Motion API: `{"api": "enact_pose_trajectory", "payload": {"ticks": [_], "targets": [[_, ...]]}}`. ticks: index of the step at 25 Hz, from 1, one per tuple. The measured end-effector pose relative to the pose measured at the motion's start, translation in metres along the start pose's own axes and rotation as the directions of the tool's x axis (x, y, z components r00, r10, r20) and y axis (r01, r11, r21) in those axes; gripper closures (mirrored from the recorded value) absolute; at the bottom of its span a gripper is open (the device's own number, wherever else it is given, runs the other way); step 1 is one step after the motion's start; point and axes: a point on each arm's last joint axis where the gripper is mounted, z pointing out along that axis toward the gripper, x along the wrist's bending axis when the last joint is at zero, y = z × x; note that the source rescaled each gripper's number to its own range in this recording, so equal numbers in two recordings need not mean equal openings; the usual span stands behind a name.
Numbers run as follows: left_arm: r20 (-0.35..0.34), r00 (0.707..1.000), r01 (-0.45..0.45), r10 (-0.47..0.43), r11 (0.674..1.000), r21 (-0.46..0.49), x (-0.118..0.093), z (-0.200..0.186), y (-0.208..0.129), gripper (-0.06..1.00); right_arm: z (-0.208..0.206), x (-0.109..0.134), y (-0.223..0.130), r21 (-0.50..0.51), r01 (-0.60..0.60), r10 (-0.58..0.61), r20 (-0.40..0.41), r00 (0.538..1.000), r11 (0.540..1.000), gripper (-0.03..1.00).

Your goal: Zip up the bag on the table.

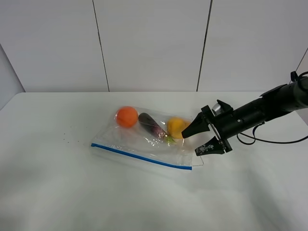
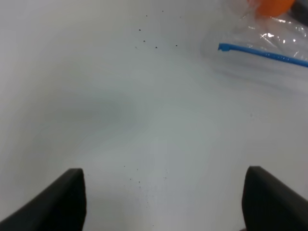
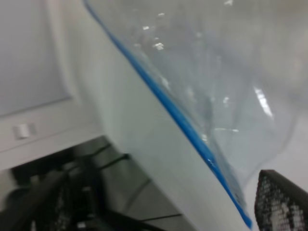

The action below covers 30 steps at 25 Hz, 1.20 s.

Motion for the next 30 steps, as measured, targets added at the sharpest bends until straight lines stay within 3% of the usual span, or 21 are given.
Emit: {"api": "enact_pose_trajectory", "payload": {"ticks": [3, 5, 8, 12, 15, 18, 24, 30], "targets": [[0.0, 1.0, 0.0, 0.0, 1.0, 0.0, 0.0, 0.0, 0.0, 0.04, -0.019, 0.009, 0.006, -0.007, 0.065, -0.063, 0.185, 0.981, 0.998, 0.12], [0.0, 1.0, 0.0, 0.0, 1.0, 0.0, 0.0, 0.0, 0.0, 0.04, -0.04, 0.02, 0.01, -0.012, 0.107, -0.097, 0.333, 0.938, 0.994, 0.12], [0.0, 1.0, 0.0, 0.0, 1.0, 0.0, 0.0, 0.0, 0.0, 0.04, -0.075, 0.037, 0.017, -0.037, 0.17, -0.122, 0.548, 0.827, 0.985, 0.12], [0.0, 1.0, 0.0, 0.0, 1.0, 0.0, 0.0, 0.0, 0.0, 0.04, -0.116, 0.059, 0.014, -0.058, 0.239, -0.122, 0.729, 0.673, 0.969, 0.12], [0.0, 1.0, 0.0, 0.0, 1.0, 0.0, 0.0, 0.0, 0.0, 0.04, -0.135, 0.07, 0.004, -0.068, 0.259, -0.104, 0.796, 0.596, 0.964, 0.12], [0.0, 1.0, 0.0, 0.0, 1.0, 0.0, 0.0, 0.0, 0.0, 0.04, -0.146, 0.078, -0.006, -0.08, 0.266, -0.088, 0.821, 0.563, 0.961, 0.12], [0.0, 1.0, 0.0, 0.0, 1.0, 0.0, 0.0, 0.0, 0.0, 0.04, -0.158, 0.093, -0.037, -0.132, 0.282, -0.056, 0.819, 0.571, 0.95, 0.12], [0.0, 1.0, 0.0, 0.0, 1.0, 0.0, 0.0, 0.0, 0.0, 0.04, -0.156, 0.088, -0.112, -0.129, 0.268, -0.05, 0.818, 0.573, 0.955, 0.12]]}}
